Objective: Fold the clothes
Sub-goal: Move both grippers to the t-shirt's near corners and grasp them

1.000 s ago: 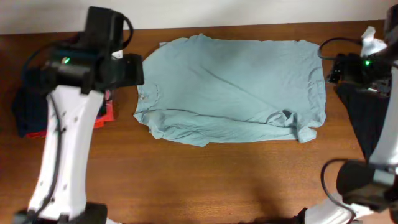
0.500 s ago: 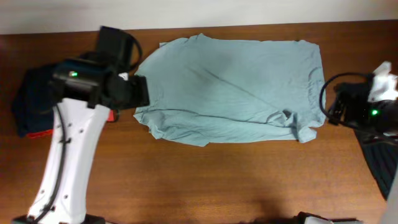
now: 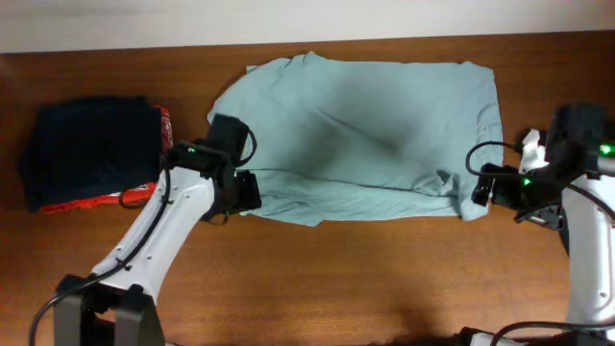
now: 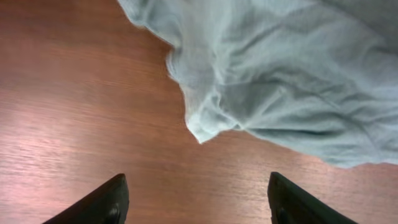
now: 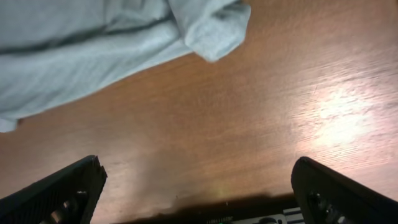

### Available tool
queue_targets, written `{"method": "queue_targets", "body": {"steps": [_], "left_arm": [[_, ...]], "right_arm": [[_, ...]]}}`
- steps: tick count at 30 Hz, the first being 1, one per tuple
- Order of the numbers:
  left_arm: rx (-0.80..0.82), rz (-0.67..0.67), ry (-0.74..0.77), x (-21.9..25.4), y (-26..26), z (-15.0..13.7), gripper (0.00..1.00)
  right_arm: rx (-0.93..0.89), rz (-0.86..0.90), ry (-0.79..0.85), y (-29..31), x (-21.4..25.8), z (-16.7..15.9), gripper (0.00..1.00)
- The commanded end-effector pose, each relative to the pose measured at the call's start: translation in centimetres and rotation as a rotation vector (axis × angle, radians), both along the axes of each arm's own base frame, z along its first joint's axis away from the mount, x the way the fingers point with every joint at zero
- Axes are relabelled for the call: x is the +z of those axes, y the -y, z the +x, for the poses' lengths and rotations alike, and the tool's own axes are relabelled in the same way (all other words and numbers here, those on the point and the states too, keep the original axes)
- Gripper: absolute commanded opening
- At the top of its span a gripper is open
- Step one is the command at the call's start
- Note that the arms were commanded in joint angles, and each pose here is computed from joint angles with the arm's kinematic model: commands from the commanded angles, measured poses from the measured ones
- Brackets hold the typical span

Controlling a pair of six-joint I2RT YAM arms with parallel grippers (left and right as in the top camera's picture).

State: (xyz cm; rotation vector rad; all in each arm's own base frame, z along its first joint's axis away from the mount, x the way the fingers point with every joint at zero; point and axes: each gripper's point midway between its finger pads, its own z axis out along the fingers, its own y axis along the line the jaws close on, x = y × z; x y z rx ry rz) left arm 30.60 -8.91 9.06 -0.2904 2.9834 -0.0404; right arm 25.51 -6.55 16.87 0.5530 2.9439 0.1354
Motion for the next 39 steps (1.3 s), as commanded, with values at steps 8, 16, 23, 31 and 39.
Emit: {"method": "queue_targets", "body": {"steps": [8, 16, 23, 31, 39], "left_arm": [[0.012, -0.036, -0.046, -5.8, -0.1, -2.8, 0.49], [-0.048, -0.045, 0.068, -7.1, 0.2, -0.9, 0.43], [-0.072, -0.043, 0.182, -8.2, 0.2, 0.7, 0.40], [-0.059, -0.037, 0.348, -6.7, 0.4, 4.2, 0.40], [-0.077, -0.043, 0.397, -6.1, 0.7, 5.3, 0.40]], "right_arm": [[-0.016, 0.023, -0.009, -0.2, -2.8, -0.2, 1.00], [-0.015, 0.015, 0.017, -0.1, -2.7, 0.4, 1.00], [-0.033, 0.015, 0.026, 0.0, -2.7, 0.6, 1.00], [-0.033, 0.013, 0.032, 0.1, -2.7, 0.8, 1.00], [-0.033, 0.011, 0.039, 0.1, -2.6, 0.9, 1.00]]}}
